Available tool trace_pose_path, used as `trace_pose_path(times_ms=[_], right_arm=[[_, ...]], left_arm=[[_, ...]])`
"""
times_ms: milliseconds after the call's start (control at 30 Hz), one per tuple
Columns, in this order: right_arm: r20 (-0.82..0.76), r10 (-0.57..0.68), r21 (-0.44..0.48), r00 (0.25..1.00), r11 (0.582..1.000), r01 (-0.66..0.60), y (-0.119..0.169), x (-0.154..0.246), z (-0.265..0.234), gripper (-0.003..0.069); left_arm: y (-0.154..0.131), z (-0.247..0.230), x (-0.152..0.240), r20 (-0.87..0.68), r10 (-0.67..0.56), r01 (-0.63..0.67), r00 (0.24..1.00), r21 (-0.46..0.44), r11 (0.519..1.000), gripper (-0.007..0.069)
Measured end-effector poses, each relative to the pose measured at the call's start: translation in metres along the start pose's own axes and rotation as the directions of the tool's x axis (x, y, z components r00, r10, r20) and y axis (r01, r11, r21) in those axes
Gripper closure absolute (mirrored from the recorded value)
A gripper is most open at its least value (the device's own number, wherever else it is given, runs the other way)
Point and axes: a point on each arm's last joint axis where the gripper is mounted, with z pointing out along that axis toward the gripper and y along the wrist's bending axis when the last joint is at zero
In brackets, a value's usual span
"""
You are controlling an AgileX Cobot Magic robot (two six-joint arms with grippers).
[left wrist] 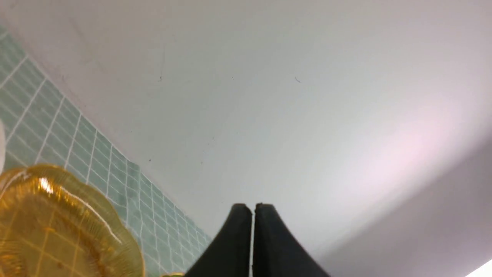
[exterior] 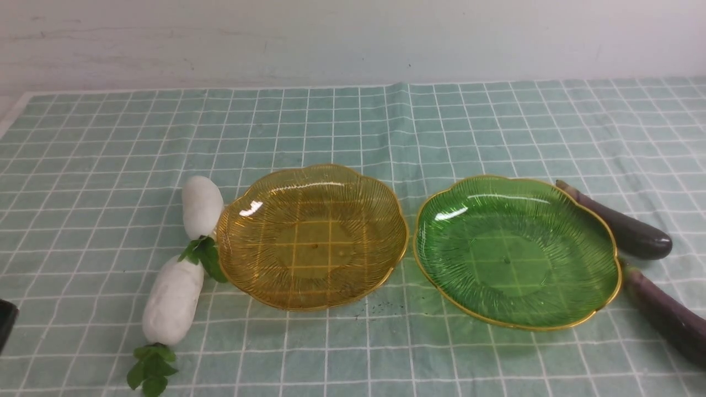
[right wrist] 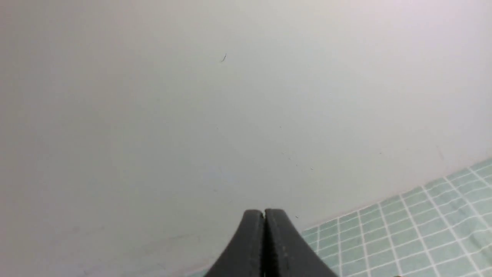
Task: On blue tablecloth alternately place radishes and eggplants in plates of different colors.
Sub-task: 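Put the eggplants into the green plate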
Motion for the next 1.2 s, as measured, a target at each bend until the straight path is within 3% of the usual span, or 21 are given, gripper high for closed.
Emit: trace_pose_path(times_ms=[133, 333, 400, 433, 500, 533, 633, 733, 967, 1200], right_arm=[[-0.187, -0.120, 0.014, 0.975, 0.992, 0.125, 0.000, 0.005, 0.034, 0.0674], [-0.551, -0.166, -0.002, 0.818, 0.980, 0.198, -0.011, 0.038, 0.103, 0.0674], [-0.661, -0.155, -0.041, 0.734, 0.984, 0.171, -0.012, 0.049, 0.123, 0.0674], [-0.770, -0.141, -0.072, 0.623, 0.988, 0.134, -0.015, 0.060, 0.139, 0.0674], [-0.826, -0.134, -0.086, 0.548, 0.990, 0.113, -0.017, 0.063, 0.148, 0.0674], [-0.897, -0.133, -0.101, 0.422, 0.990, 0.096, -0.022, 0.066, 0.162, 0.0674], [-0.961, -0.133, -0.107, 0.244, 0.988, 0.115, -0.030, 0.061, 0.180, 0.0674], [-0.968, -0.139, -0.104, 0.208, 0.979, 0.173, -0.033, 0.049, 0.188, 0.0674], [-0.967, -0.142, -0.060, 0.211, 0.934, 0.352, -0.039, 0.021, 0.194, 0.0674], [-0.994, -0.099, -0.065, 0.054, 0.895, 0.442, -0.064, 0.044, 0.200, 0.0672]], left_arm=[[0.005, 0.021, 0.011, -0.211, 0.088, -0.104, 0.974, -0.064, 0.993, 0.0633], [0.035, 0.052, 0.046, -0.649, 0.059, -0.199, 0.759, -0.144, 0.969, 0.0633], [0.044, 0.058, 0.055, -0.735, 0.026, -0.205, 0.677, -0.155, 0.966, 0.0633], [0.051, 0.061, 0.062, -0.792, -0.003, -0.204, 0.610, -0.161, 0.966, 0.0633], [0.056, 0.064, 0.067, -0.834, -0.025, -0.201, 0.551, -0.161, 0.966, 0.0633], [0.060, 0.066, 0.072, -0.862, -0.048, -0.187, 0.505, -0.164, 0.969, 0.0633], [0.063, 0.068, 0.078, -0.897, -0.060, -0.153, 0.438, -0.140, 0.978, 0.0633], [0.061, 0.072, 0.077, -0.902, -0.023, -0.158, 0.431, -0.100, 0.982, 0.0633], [0.045, 0.091, 0.062, -0.889, 0.088, -0.197, 0.450, -0.002, 0.980, 0.0633], [0.035, 0.104, 0.050, -0.866, 0.168, -0.252, 0.472, 0.050, 0.966, 0.0633]])
